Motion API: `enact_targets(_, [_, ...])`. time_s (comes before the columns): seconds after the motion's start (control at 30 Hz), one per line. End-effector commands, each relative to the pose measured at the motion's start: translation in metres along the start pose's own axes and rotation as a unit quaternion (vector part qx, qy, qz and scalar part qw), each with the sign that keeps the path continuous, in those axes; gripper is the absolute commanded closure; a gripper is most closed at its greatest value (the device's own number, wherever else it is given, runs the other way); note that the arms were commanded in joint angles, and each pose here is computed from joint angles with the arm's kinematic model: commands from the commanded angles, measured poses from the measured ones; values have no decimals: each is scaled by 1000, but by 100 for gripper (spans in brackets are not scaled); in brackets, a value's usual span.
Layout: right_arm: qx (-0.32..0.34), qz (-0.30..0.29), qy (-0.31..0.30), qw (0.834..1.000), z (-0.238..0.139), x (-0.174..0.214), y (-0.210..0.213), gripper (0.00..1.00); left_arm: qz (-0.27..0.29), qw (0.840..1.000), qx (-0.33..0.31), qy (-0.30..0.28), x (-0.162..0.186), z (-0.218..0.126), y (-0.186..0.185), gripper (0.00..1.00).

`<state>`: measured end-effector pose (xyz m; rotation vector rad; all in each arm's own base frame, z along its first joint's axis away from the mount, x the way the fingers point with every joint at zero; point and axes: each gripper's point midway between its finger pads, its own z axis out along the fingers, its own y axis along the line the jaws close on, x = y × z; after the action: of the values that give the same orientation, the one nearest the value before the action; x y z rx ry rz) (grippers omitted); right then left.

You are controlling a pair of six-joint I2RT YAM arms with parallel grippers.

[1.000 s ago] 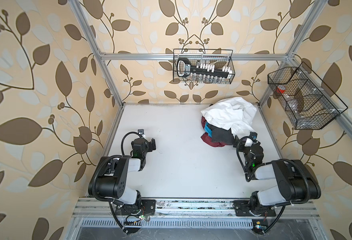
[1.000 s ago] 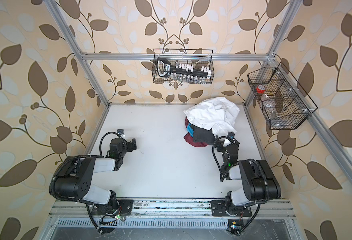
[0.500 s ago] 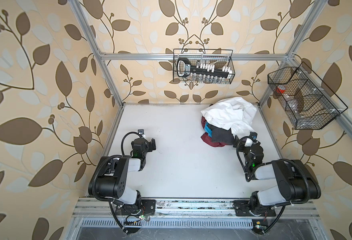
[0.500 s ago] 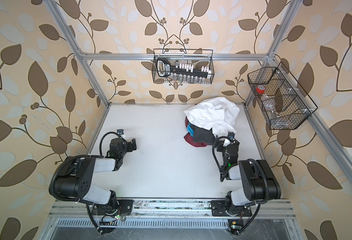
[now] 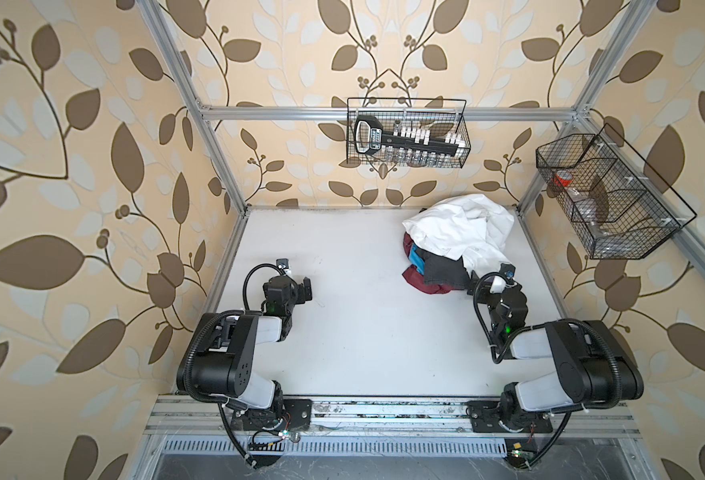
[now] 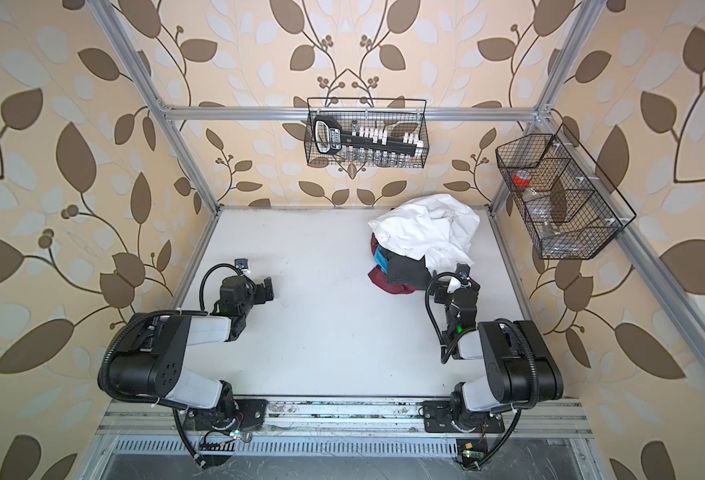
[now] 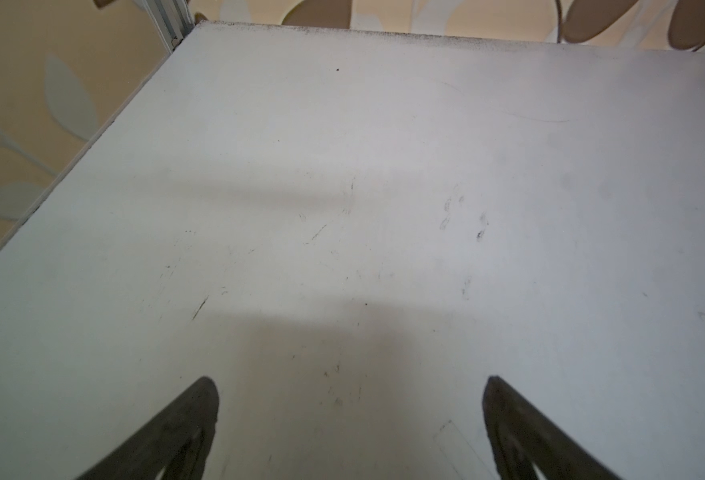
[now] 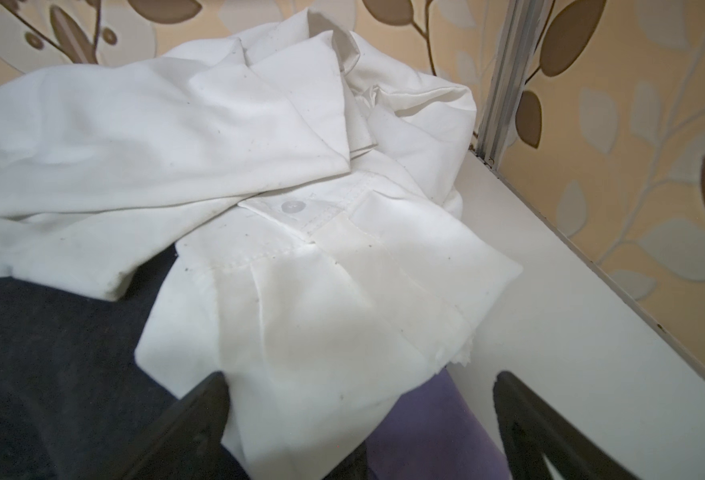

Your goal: Pick out a specific cloth from the pile

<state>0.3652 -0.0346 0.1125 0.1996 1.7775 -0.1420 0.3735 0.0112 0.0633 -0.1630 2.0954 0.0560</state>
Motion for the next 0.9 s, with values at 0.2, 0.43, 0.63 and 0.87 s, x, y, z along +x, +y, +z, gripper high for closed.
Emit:
enact_targets(0.2, [11, 17, 29, 999, -3, -58, 5, 0, -37, 992, 106, -65, -76, -72, -32, 2])
enact_targets(0.43, [-54, -1, 113, 992, -10, -73, 47, 0, -6, 959, 272, -75, -85, -127, -98, 1])
enact_targets(0.63, [-158, -38, 191, 968, -24, -45, 112, 1, 46, 920, 389, -21, -73, -148, -151, 1])
enact_targets(0.87, [-168, -46, 260, 950, -24, -10, 135, 1, 62, 896, 441, 0, -63, -157, -168, 1])
